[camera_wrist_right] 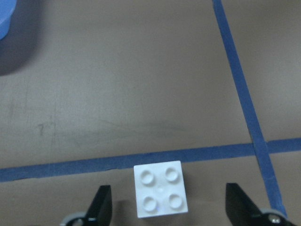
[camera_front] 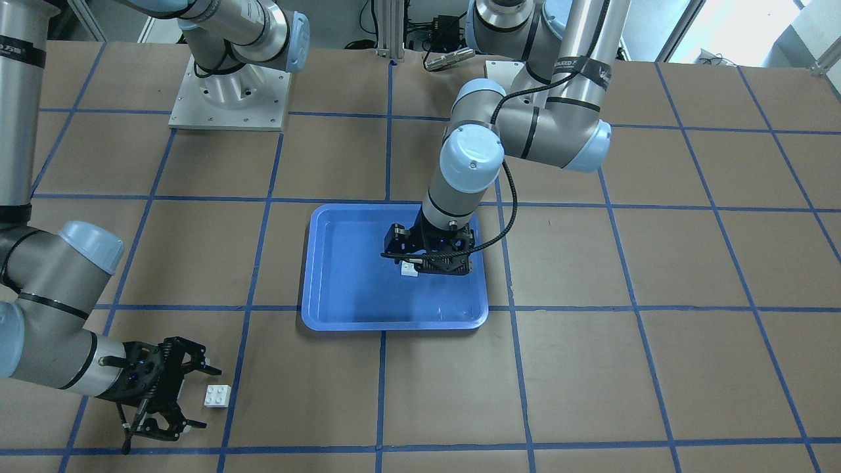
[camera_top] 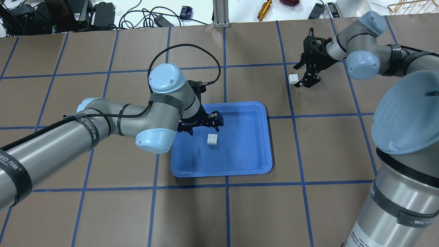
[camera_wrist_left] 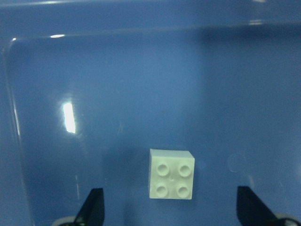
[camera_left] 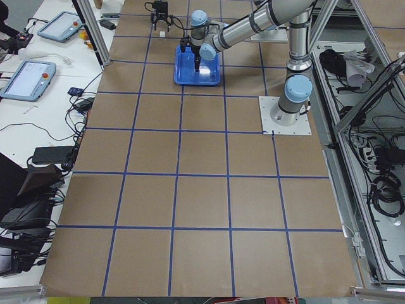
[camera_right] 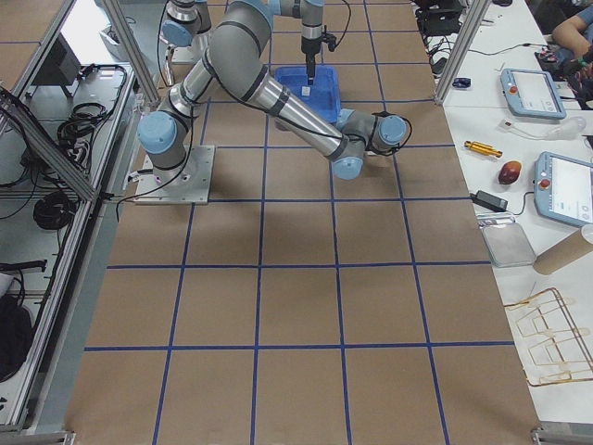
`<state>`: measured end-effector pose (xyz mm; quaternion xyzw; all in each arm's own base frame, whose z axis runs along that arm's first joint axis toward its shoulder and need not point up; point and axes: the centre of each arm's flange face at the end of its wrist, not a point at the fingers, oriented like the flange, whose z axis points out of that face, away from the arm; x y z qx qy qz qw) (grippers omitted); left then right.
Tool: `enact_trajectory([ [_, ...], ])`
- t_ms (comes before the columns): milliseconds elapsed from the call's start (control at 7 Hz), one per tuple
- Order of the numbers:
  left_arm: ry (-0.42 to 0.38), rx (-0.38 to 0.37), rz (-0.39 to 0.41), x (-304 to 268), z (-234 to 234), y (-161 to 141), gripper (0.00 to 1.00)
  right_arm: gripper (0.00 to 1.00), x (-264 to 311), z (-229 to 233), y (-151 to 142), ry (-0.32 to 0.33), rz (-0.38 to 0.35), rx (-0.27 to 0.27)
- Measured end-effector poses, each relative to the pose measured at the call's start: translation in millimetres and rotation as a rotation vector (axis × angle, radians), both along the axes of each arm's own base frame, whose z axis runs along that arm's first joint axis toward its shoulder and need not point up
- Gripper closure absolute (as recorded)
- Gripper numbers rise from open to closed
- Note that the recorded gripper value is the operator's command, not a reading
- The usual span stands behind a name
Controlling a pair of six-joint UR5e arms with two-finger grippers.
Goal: Assemble white blocks and place on blue tray
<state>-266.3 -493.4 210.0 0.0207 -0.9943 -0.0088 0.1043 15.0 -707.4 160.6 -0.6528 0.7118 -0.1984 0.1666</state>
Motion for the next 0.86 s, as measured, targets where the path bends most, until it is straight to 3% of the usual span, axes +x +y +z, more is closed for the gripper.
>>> enact_trajectory([
  [143, 0.041, 0.010, 0.004, 9, -2, -5, 0.70, 0.26, 2, -1, 0, 0.000, 0.003, 0.003],
  [286, 0.072, 0.017, 0.007, 12, -3, -7, 0.86, 0.26, 3, -3, 0, 0.001, 0.003, 0.006],
  [571, 0.071, 0.024, 0.003, 21, -7, -8, 0.96, 0.29, 3, -6, 0, 0.005, 0.001, 0.013],
  [857, 0.024, 0.023, -0.026, 32, -14, -3, 0.98, 0.52, 2, -6, 1, 0.009, -0.003, 0.026],
])
